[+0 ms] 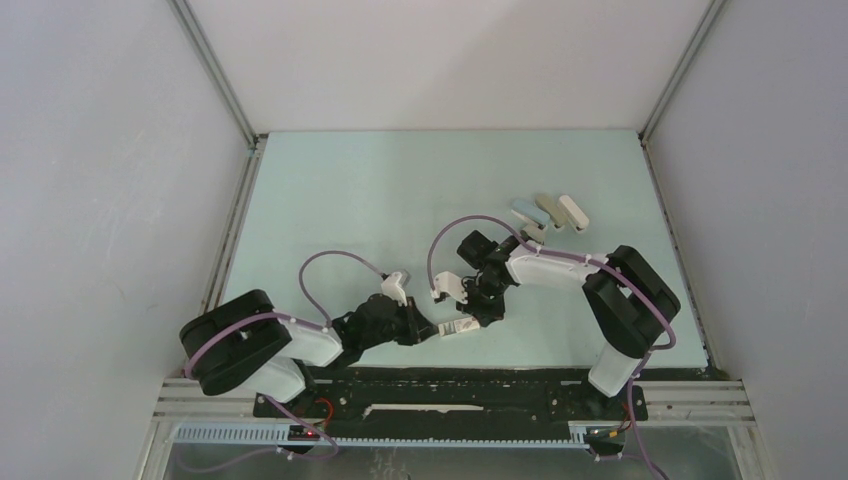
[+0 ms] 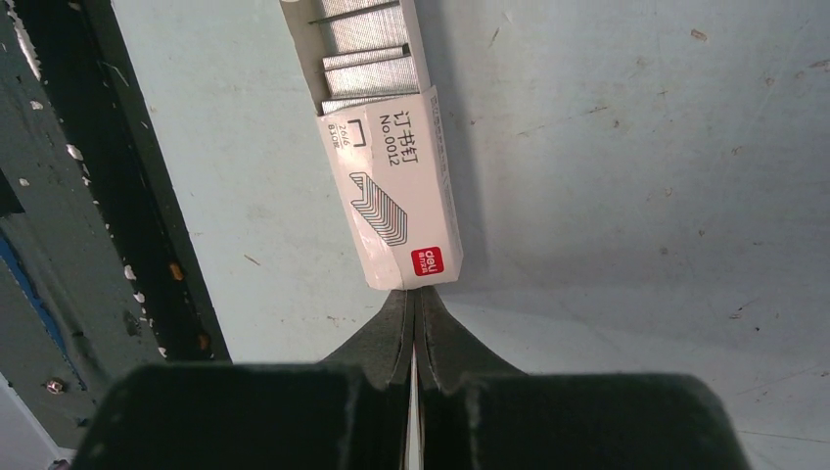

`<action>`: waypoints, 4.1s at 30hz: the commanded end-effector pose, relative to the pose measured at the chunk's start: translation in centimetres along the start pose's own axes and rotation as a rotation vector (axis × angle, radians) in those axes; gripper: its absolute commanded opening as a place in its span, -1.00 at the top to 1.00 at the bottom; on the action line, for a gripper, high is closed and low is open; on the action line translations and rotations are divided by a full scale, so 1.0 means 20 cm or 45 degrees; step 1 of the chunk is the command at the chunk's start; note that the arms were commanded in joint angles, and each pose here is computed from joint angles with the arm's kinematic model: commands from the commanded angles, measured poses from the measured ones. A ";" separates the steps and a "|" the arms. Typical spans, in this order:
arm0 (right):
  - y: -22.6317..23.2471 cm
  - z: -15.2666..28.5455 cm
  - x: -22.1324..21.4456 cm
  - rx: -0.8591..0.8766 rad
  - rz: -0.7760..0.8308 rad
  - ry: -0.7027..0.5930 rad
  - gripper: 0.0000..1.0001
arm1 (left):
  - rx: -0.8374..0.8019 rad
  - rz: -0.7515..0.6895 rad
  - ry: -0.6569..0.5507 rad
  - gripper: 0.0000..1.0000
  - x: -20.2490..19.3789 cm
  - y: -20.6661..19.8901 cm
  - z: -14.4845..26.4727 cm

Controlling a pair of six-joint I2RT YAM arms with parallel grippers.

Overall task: Unload the staples from the stapler
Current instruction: Close the staple box at the center of the board.

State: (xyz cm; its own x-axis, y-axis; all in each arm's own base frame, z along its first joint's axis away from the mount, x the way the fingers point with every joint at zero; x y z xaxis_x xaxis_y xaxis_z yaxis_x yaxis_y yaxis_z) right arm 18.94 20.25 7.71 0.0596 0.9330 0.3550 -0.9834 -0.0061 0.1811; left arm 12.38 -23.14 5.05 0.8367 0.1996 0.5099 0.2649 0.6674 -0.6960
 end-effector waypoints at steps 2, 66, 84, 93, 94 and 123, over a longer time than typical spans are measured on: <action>-0.02 -0.04 0.06 -0.011 0.027 -0.027 0.91 | 0.028 -0.009 0.032 0.78 -0.01 0.00 -0.01; -0.02 -0.06 0.04 -0.009 0.021 0.018 0.90 | -0.121 0.223 -0.105 0.36 -0.05 0.04 0.02; -0.01 -0.07 0.05 -0.006 0.029 0.019 0.90 | -0.117 0.251 -0.080 0.50 -0.06 0.04 -0.01; 0.01 -0.08 0.07 -0.003 0.050 0.029 0.90 | -0.115 0.258 -0.076 0.59 -0.06 0.04 -0.01; 0.01 -0.08 0.07 -0.003 0.049 0.028 0.90 | -0.116 0.258 -0.077 0.60 -0.06 0.04 -0.01; 0.04 -0.13 0.13 -0.024 0.093 0.053 0.84 | -0.178 0.249 -0.073 0.62 -0.04 -0.01 -0.01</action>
State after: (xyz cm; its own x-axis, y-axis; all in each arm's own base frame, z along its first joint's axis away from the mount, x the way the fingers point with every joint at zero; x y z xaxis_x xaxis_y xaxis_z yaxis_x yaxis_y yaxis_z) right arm 18.01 22.36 7.76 -0.0081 0.9485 0.3168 -0.9897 -0.0529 0.1330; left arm 11.76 -23.12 4.36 0.8442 0.3738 0.3841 0.1532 0.5183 -0.8413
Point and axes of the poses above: each gripper's point midway between its finger pads, its own z axis back along the fingers, its own y axis along the line the jaws close on, x = y × z, the point moved 7 cm from there along z, back along the fingers, and after that the axes turned 1 degree about z, right-handed, at the moved point
